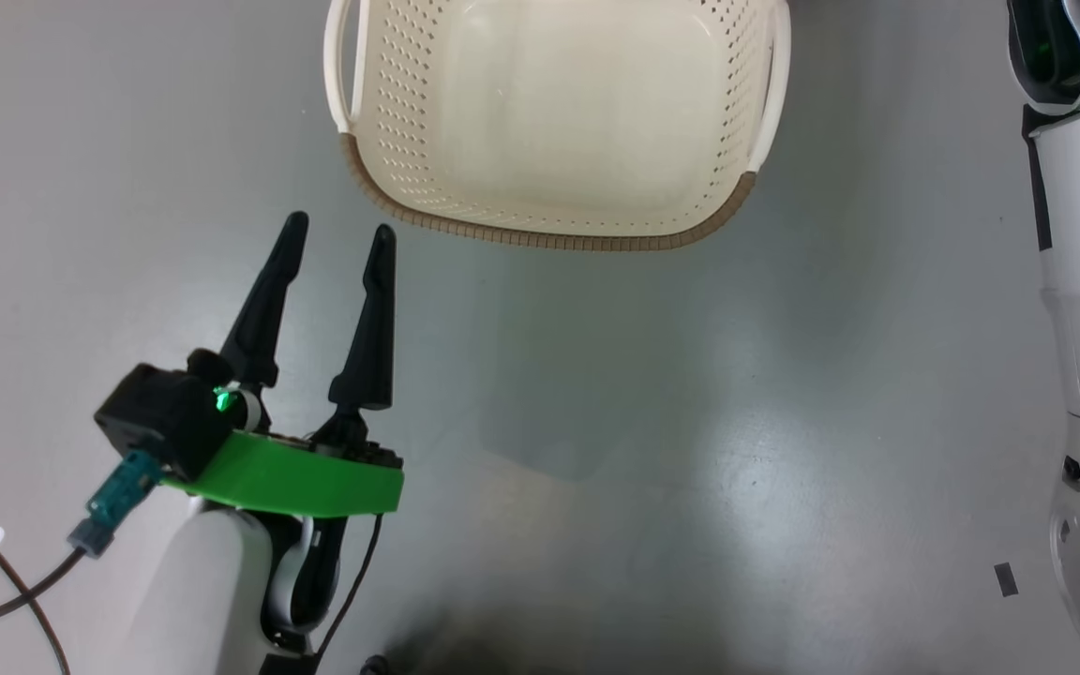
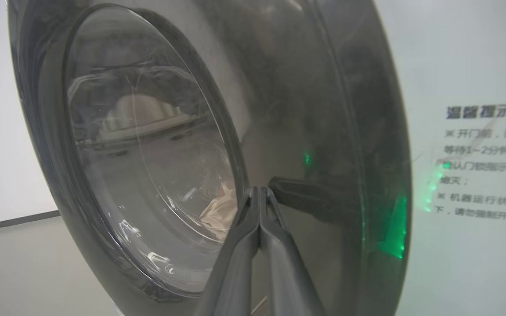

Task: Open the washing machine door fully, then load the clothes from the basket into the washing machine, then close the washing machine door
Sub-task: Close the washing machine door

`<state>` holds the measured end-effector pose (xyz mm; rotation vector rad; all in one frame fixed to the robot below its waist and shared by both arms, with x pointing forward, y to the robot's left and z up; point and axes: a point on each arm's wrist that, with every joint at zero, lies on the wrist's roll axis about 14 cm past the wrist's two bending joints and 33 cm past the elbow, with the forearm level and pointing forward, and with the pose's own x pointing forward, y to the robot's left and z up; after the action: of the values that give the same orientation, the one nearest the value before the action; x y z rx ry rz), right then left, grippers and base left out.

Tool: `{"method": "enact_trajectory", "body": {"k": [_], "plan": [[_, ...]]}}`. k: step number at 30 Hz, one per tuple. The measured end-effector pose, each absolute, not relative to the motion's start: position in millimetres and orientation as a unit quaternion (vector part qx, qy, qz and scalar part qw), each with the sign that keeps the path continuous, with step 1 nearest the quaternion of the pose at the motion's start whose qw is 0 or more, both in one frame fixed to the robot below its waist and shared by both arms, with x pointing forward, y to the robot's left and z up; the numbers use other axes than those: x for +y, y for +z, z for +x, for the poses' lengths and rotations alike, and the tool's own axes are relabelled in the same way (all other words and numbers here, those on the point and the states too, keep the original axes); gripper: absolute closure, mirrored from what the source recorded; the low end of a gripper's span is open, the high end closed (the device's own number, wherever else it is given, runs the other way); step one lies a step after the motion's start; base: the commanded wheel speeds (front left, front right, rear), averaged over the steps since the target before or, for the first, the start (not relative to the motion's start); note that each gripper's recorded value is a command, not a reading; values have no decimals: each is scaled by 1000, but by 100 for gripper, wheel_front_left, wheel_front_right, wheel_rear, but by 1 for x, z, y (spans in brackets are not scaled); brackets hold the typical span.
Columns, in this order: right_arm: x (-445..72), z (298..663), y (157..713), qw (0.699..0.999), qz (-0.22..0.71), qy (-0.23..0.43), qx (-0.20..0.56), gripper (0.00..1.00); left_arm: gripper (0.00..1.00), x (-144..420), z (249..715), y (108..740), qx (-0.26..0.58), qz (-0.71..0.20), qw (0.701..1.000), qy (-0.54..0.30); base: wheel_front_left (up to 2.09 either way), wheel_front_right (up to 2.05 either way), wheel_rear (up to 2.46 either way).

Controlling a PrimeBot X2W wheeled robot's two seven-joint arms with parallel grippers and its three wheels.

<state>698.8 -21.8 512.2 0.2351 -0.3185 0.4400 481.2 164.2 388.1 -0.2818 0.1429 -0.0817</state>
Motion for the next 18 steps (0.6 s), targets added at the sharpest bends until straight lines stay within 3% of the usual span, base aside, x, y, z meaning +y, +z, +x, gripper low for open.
{"method": "enact_trajectory", "body": {"k": [11, 18], "plan": [[-20, 696, 518, 954, 123, 225, -155, 100, 0, 161, 483, 393, 64, -143, 987, -45, 0, 0, 0], [-23, 671, 497, 957, 120, 238, -116, 100, 0, 162, 483, 412, 43, -143, 988, -46, 0, 0, 0]]}}
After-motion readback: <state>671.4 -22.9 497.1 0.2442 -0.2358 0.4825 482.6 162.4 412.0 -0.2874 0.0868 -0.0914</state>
